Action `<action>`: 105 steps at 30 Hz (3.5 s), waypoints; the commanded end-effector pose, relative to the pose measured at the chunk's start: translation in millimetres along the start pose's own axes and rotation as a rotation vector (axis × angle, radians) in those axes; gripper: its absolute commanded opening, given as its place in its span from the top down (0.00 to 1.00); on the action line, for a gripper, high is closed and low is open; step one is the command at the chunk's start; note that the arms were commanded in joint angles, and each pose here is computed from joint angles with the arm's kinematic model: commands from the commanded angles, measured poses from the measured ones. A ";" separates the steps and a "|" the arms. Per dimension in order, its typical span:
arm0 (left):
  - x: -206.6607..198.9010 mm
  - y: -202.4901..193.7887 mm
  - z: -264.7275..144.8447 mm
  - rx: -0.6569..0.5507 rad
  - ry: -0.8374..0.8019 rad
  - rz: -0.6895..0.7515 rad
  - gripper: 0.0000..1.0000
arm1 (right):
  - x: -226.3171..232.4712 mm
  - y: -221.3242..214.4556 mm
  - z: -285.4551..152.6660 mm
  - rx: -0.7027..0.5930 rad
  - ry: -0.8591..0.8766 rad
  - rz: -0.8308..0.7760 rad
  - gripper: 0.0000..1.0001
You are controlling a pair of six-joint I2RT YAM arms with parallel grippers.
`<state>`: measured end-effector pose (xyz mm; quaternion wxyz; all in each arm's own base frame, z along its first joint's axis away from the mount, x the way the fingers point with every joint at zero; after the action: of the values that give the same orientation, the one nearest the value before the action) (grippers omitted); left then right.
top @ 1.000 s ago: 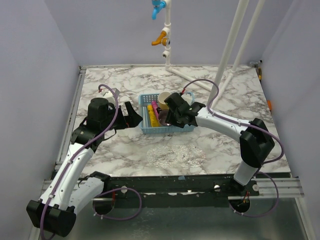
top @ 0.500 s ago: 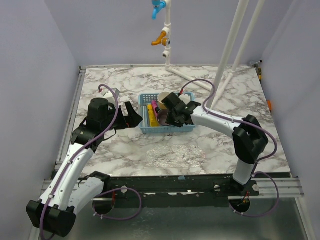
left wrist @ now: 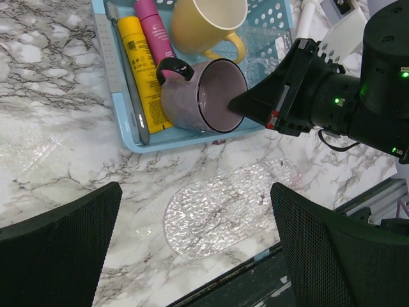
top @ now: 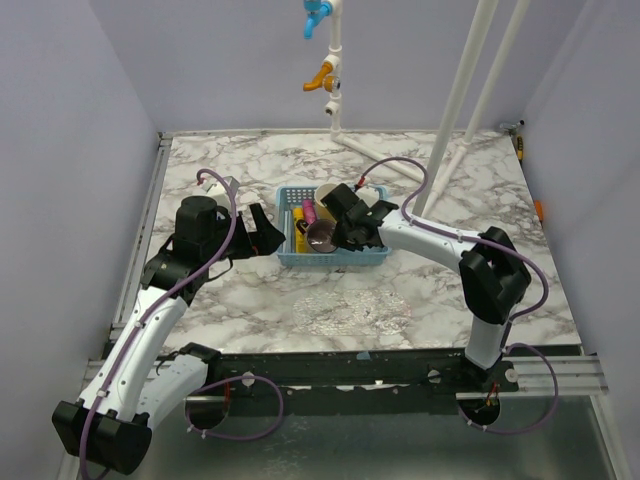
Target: Prepare toiletry sets of a toothbrush and toothpaste on the tray
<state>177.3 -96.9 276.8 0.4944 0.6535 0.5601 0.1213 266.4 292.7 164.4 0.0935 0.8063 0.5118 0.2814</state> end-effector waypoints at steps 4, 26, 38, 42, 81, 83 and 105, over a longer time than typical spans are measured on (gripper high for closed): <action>0.3 0.9 -2.7 -0.018 0.016 0.013 0.01 | 16.8 8.6 -22.8 -0.014 0.096 0.001 1.00; 7.1 5.0 -9.7 -0.073 0.131 0.029 0.01 | 14.0 44.1 -97.6 -0.103 0.258 -0.403 1.00; 13.2 8.3 -19.6 -0.126 0.236 0.048 0.01 | 13.0 31.6 -134.2 0.012 0.352 -0.729 1.00; 16.5 9.5 -22.2 -0.142 0.285 0.044 0.01 | 17.6 15.5 -142.3 0.067 0.380 -0.844 1.00; 32.1 11.1 -42.2 -0.244 0.538 -0.015 0.01 | 10.9 -77.1 -81.2 0.404 0.247 -1.042 1.00; 32.0 11.2 -42.0 -0.243 0.536 -0.015 0.01 | 8.9 -78.0 -78.6 0.408 0.231 -1.037 1.00; 31.8 11.2 -42.3 -0.244 0.534 -0.015 0.01 | 2.1 -85.1 -63.6 0.370 0.205 -0.989 1.00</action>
<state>167.1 -49.8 285.9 0.4041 0.5412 0.6528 0.3431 164.5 317.5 181.9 0.0075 0.4332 0.8855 0.1681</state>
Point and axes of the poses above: each gripper's point midway between its finger pads, its own z axis out along the fingers, its own x axis along the line the jaws close on, y = z × x, the point moved 10 cm from there along -z, back along the fingers, and after that the axes turned 9 degrees about z, right-handed, at the moved point
